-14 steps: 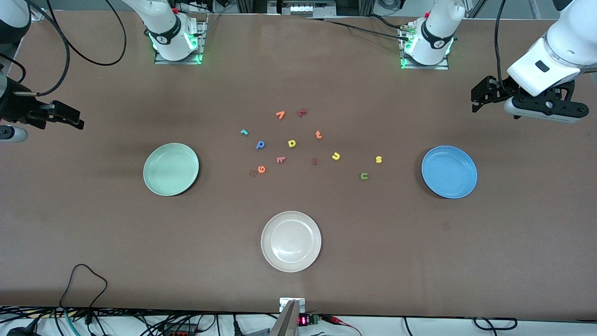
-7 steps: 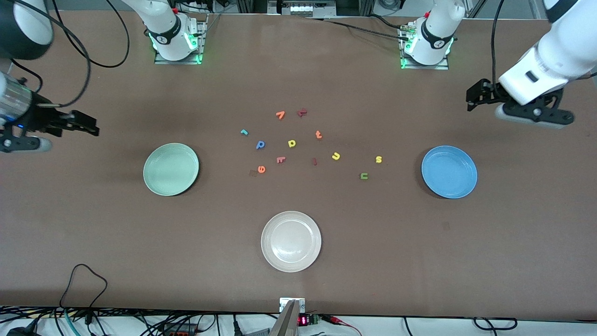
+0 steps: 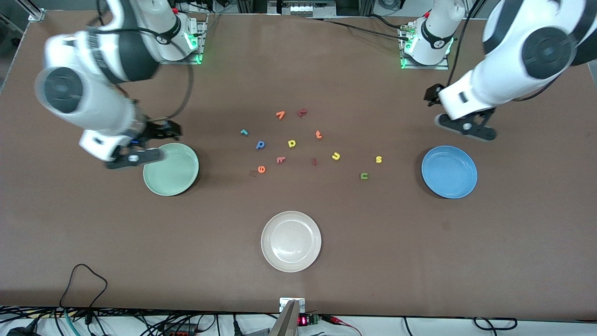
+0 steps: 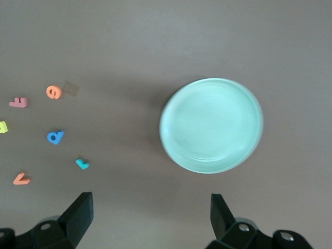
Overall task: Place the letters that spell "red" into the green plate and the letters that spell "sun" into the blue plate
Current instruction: 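Move the left gripper to the green n while the right gripper reaches the teal v, then carry the green n to the blue plate while the right gripper lowers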
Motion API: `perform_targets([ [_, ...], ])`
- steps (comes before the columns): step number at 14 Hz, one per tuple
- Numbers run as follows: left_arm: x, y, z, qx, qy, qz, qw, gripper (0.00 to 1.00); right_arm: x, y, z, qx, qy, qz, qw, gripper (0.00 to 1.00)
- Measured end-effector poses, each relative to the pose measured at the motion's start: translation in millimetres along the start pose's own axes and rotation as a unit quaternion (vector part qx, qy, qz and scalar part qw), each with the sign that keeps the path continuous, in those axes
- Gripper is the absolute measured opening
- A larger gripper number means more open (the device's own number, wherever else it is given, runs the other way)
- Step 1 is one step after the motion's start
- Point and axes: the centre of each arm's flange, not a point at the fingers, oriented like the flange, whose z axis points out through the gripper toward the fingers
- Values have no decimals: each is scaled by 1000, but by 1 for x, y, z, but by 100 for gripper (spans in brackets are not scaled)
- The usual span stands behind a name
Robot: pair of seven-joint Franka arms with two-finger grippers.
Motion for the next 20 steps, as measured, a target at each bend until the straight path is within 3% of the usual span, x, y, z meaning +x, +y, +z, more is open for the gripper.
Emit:
perform_targets([
  [5,90,26,69,-18,-1,102,995,100,-24,-99,103,-16,6,-45,999,100],
  [8,118,41,97,-20,19,219,975,100,-42,-150,157,-29,4,-64,998,94],
  [9,124,46,107,-20,20,257,966,100,-44,-164,172,-32,6,-65,997,86],
  [11,139,68,134,-13,22,324,946,100,-47,-183,202,-41,0,-57,998,62],
  [13,154,93,166,24,34,386,921,100,-47,-186,221,-48,-9,-48,998,47],
  [17,170,111,229,46,52,513,856,98,-42,-183,238,-49,-4,-46,998,47],
  [19,177,105,248,45,52,546,835,97,-42,-185,251,-49,1,-49,998,47],
  [20,179,103,253,46,55,553,830,91,-43,-186,256,-50,1,-50,998,47],
])
